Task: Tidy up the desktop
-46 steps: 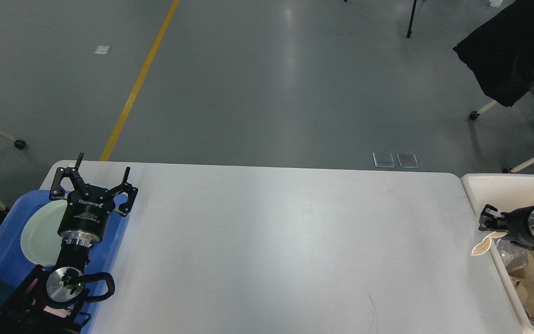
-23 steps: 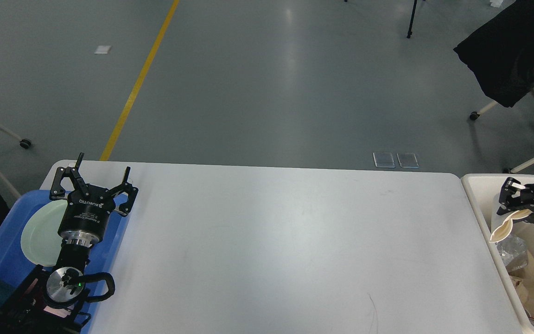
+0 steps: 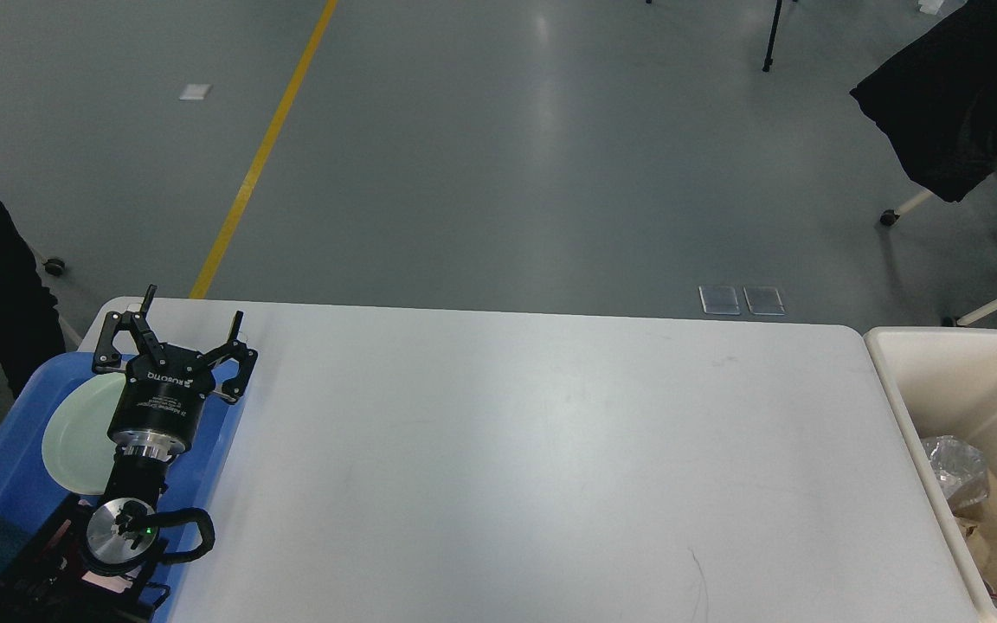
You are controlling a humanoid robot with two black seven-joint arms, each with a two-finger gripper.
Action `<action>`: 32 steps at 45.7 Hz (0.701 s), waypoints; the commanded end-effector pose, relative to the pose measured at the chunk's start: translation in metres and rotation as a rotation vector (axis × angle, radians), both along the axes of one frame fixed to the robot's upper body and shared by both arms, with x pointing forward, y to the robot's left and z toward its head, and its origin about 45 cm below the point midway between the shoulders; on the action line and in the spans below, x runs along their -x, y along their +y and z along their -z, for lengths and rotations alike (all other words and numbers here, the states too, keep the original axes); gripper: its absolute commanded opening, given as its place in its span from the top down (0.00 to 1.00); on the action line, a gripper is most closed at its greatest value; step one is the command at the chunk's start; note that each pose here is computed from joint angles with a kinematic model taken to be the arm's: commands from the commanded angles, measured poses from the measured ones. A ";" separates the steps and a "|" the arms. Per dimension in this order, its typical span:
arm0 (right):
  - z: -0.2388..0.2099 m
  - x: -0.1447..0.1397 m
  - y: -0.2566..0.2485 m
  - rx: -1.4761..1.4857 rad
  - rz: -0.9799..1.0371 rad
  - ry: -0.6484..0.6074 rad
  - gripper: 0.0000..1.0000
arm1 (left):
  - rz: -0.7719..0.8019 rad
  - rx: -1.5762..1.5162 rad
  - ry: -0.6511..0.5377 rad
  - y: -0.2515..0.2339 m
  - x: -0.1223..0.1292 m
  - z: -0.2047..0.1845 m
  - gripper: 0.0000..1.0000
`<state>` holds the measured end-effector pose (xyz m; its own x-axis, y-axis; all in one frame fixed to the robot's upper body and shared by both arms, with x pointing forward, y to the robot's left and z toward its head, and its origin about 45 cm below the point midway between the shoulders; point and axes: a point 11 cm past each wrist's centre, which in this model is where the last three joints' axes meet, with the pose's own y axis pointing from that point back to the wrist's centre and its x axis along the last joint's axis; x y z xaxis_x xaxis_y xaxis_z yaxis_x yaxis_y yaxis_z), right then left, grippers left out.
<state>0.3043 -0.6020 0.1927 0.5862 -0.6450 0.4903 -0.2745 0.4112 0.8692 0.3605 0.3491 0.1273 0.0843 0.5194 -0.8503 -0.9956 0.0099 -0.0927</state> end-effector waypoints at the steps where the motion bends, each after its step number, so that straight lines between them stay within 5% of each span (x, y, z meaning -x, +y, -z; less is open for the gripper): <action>1: 0.041 0.022 -0.013 0.069 0.050 -0.034 1.00 | 0.000 0.000 0.001 0.000 0.000 0.000 0.04; 16: 0.131 0.071 -0.005 0.199 0.047 -0.074 1.00 | 0.000 0.000 0.001 0.000 0.000 0.000 0.04; 29: 0.143 0.074 0.004 0.235 0.057 -0.109 1.00 | 0.000 0.000 0.000 0.000 0.000 0.000 0.04; 30: 0.143 0.074 0.005 0.236 0.055 -0.110 0.96 | 0.000 0.000 0.000 0.000 0.000 0.000 0.04; 32: 0.142 0.074 0.004 0.245 0.055 -0.116 0.69 | 0.000 0.000 0.000 0.000 0.000 0.000 0.04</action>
